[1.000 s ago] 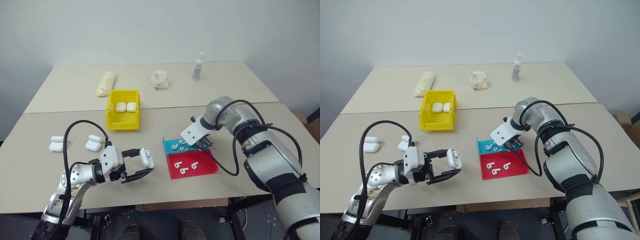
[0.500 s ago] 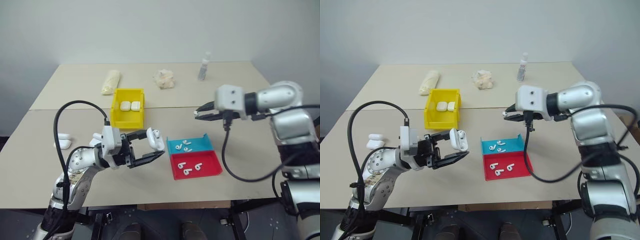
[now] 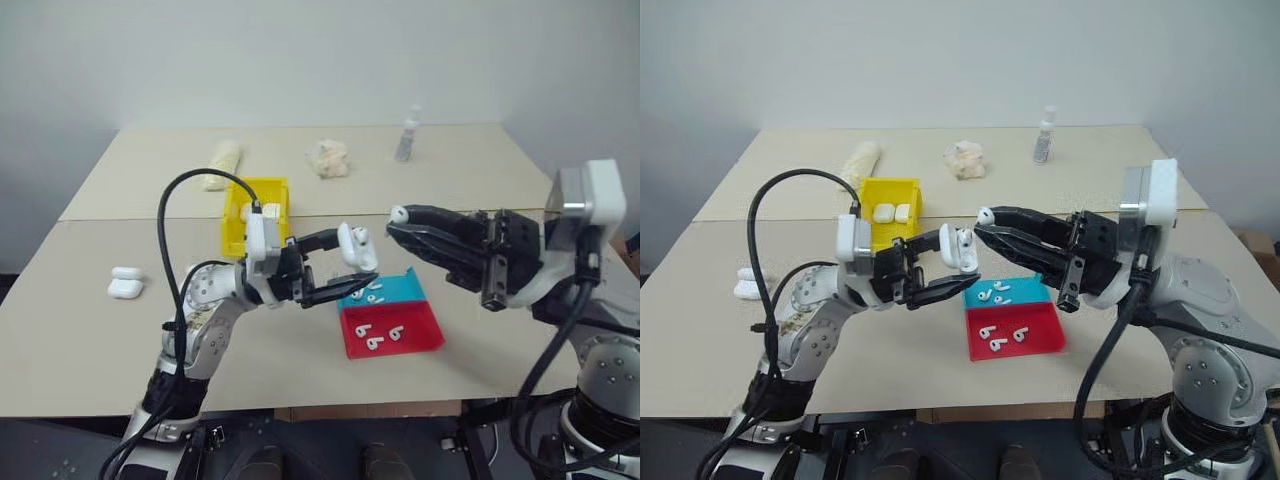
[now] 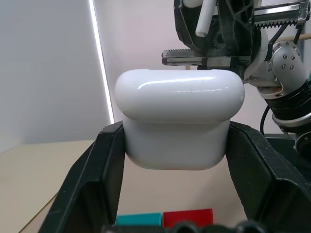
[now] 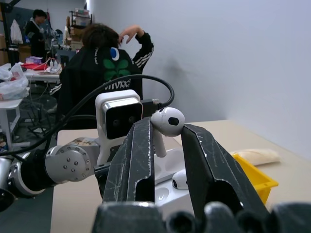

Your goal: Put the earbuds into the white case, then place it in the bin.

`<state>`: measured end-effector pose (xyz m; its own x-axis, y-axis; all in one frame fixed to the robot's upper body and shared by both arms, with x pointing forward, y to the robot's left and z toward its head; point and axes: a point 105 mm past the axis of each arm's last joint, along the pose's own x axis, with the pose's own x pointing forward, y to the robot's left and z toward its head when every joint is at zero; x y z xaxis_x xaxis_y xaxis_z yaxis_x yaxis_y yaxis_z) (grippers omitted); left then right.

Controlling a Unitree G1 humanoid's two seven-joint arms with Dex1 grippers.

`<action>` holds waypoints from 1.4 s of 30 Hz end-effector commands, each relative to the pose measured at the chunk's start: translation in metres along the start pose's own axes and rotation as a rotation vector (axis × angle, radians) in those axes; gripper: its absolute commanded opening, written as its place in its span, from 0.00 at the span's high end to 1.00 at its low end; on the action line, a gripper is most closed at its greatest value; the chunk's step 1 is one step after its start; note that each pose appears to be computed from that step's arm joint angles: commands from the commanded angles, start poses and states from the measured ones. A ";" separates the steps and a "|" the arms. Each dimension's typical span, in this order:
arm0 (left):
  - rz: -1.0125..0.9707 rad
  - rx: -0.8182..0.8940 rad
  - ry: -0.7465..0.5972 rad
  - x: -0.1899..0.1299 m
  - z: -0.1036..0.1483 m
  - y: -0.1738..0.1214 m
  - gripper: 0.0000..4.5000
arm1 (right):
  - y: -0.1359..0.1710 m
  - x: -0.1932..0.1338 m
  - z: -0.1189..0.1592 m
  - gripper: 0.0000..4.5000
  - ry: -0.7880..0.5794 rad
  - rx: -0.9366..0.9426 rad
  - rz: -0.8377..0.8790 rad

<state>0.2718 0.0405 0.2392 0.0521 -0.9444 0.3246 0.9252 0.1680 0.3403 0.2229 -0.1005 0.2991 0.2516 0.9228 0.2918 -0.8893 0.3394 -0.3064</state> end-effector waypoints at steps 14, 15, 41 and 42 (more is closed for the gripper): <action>-0.010 0.040 -0.024 -0.001 0.007 -0.005 0.38 | 0.009 0.003 -0.025 0.85 0.089 -0.019 0.023; -0.008 0.041 -0.024 -0.001 0.007 -0.005 0.38 | 0.008 0.003 -0.026 0.85 0.093 -0.021 0.024; 0.017 0.034 0.087 -0.001 -0.017 0.006 0.38 | 0.010 0.001 -0.005 0.52 0.144 -0.150 0.122; 0.019 0.041 0.098 0.001 -0.020 0.008 0.38 | 0.009 0.006 -0.004 0.57 0.158 -0.157 0.128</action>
<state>0.2862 0.0402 0.2170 0.1194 -0.9620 0.2456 0.9250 0.1977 0.3244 0.2217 -0.0948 0.2881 0.2239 0.9688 0.1060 -0.8549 0.2474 -0.4561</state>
